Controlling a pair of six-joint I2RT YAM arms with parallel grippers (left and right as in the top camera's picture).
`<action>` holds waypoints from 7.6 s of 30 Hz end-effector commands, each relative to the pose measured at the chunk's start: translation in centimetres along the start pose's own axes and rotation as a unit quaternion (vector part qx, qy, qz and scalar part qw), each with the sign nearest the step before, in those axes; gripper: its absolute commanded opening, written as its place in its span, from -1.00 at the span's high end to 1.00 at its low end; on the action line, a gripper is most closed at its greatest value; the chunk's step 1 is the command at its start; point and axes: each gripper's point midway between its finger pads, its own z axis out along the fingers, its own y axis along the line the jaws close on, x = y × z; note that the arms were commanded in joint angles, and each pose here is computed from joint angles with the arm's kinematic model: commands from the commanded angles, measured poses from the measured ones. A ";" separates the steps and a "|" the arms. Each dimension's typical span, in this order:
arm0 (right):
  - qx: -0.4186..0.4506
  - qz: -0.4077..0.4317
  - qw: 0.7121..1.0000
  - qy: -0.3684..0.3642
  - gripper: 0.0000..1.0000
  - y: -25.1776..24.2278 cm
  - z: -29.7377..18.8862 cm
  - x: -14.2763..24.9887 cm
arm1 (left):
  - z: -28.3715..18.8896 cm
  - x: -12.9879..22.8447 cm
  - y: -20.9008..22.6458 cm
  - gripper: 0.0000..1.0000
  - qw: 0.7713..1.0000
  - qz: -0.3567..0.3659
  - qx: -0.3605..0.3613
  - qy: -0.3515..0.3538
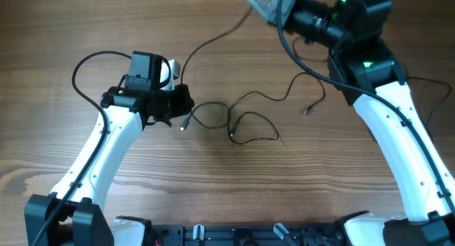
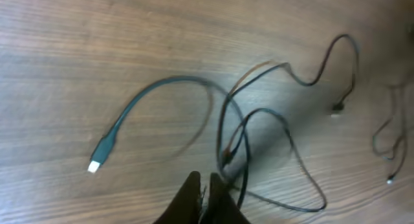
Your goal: Untangle cables
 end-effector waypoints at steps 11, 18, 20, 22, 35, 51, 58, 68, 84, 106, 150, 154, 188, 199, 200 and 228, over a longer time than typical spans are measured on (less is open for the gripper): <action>0.212 -0.008 0.940 0.267 0.91 -12.9 -2.1 13.7 | -10.6 -6.8 -8.4 0.88 0.966 -0.015 0.193 -0.173; 0.168 -0.084 0.911 0.367 0.85 -11.9 -0.1 19.9 | -13.0 -7.7 -11.9 0.85 0.939 -0.056 0.295 -0.165; 0.155 -0.097 0.911 0.369 0.83 -11.3 0.8 20.4 | -13.3 -7.6 -12.3 0.85 0.936 -0.061 0.308 -0.157; 0.141 -0.112 0.912 0.369 0.83 -10.6 1.5 21.0 | -13.2 -7.6 -12.3 0.85 0.936 -0.066 0.309 -0.156; 0.049 -0.154 0.910 0.383 0.69 -5.9 3.9 24.2 | -13.0 -9.0 -11.0 0.90 0.935 -0.115 0.279 -0.187; -0.046 -0.182 0.921 0.340 0.28 -2.2 6.0 22.7 | -13.0 -9.2 -10.7 0.90 0.908 -0.252 0.298 -0.152; -0.010 -0.181 0.932 0.313 0.28 -3.1 6.8 21.5 | -13.1 -8.5 -11.4 0.88 0.897 -0.286 0.318 -0.116; 0.051 -0.163 0.943 0.284 0.81 -4.7 7.3 20.4 | -13.1 -8.4 -11.5 0.85 0.889 -0.306 0.324 -0.102; 0.189 -0.145 0.944 0.227 0.91 -10.7 5.4 15.5 | -10.9 -6.8 -3.3 -0.37 0.952 -0.213 0.165 -0.144; 0.633 0.040 0.769 -0.077 0.63 -23.1 -29.4 -6.2 | -8.2 -1.5 4.7 -0.44 0.977 -0.194 -0.041 -0.084; 0.389 0.041 0.822 0.415 -0.70 -25.7 -12.3 24.3 | -8.0 -0.6 5.0 -0.50 0.981 -0.178 -0.051 -0.064; 0.457 0.177 0.803 0.339 -0.73 -27.1 -11.5 26.8 | -8.0 -0.6 5.0 -0.50 0.981 -0.178 -0.051 -0.064; 0.393 -0.055 0.918 -0.020 0.91 -18.1 -10.6 -1.7 | -7.9 0.2 5.2 -0.50 0.980 -0.184 -0.057 -0.048; 0.512 0.053 0.826 -0.232 0.91 -21.1 -30.1 -11.3 | -7.9 0.2 5.2 -0.50 0.980 -0.184 -0.057 -0.048; 0.515 0.067 0.818 -0.248 0.91 -21.4 -31.5 -11.5 | -7.9 0.3 5.2 -0.50 0.980 -0.185 -0.057 -0.047; 0.556 0.222 0.801 -0.005 0.54 -33.3 -32.4 5.7 | -7.9 0.3 5.2 -0.51 0.980 -0.185 -0.057 -0.047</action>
